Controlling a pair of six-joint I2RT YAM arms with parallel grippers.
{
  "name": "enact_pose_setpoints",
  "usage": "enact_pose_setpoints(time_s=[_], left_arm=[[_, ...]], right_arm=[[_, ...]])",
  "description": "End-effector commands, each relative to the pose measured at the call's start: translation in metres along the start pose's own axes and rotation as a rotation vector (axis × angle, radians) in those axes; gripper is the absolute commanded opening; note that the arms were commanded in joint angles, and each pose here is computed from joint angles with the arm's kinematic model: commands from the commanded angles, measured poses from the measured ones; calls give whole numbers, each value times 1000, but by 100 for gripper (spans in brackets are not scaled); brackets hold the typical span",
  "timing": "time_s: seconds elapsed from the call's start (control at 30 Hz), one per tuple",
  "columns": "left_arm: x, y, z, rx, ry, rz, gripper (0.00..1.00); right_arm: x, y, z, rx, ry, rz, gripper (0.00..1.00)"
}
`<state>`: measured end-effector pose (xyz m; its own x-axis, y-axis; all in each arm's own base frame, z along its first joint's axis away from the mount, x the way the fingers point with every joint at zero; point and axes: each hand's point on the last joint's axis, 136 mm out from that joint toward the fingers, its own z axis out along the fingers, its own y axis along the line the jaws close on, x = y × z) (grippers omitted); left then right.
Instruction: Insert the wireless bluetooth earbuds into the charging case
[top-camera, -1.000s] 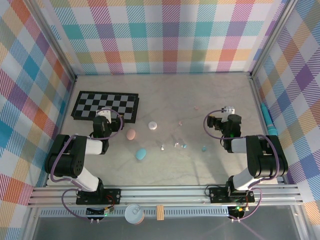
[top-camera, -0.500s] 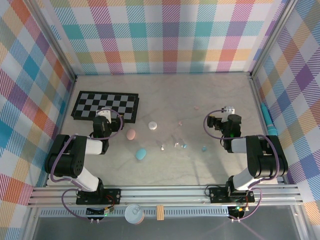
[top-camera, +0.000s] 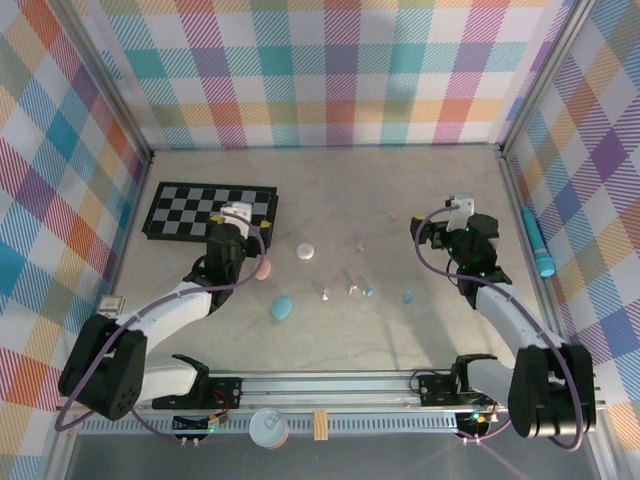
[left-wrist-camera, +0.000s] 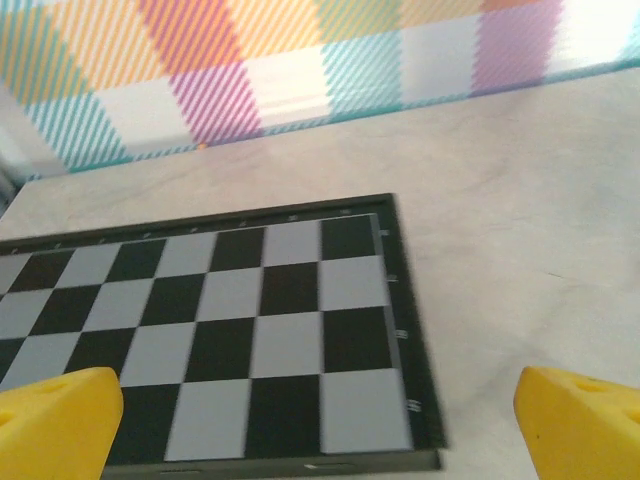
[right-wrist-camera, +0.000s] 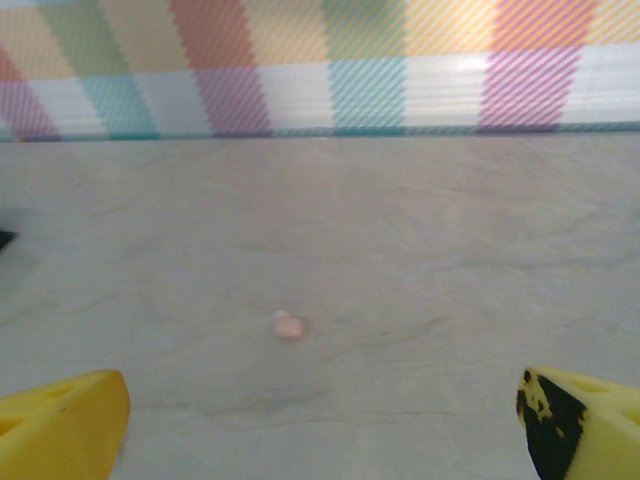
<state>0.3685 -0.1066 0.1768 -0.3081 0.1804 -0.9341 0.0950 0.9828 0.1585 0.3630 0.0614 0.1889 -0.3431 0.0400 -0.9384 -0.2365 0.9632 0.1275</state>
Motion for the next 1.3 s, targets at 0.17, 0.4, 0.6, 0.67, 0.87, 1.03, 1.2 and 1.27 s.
enact_pose_setpoints(time_s=[0.17, 0.4, 0.6, 0.67, 0.87, 1.03, 1.2, 1.27], left_arm=[[25, -51, -54, 146, 259, 104, 100], [65, -63, -103, 214, 560, 43, 100], [100, -85, -122, 246, 731, 83, 100], [113, -89, -123, 256, 779, 105, 100], [136, -99, -116, 275, 852, 174, 96], [148, -113, -111, 323, 900, 198, 85], [165, -116, -115, 340, 977, 219, 75], [169, -114, -116, 332, 997, 223, 74]], right_arm=[[10, 73, -32, -292, 141, 172, 99], [31, 99, -51, -372, 244, 246, 99], [54, 109, -50, -413, 332, 302, 99], [59, 110, -50, -420, 349, 314, 99], [59, 110, -49, -418, 357, 331, 99], [62, 110, -50, -409, 367, 358, 99], [67, 105, -52, -378, 371, 366, 99], [67, 105, -53, -375, 370, 366, 99]])
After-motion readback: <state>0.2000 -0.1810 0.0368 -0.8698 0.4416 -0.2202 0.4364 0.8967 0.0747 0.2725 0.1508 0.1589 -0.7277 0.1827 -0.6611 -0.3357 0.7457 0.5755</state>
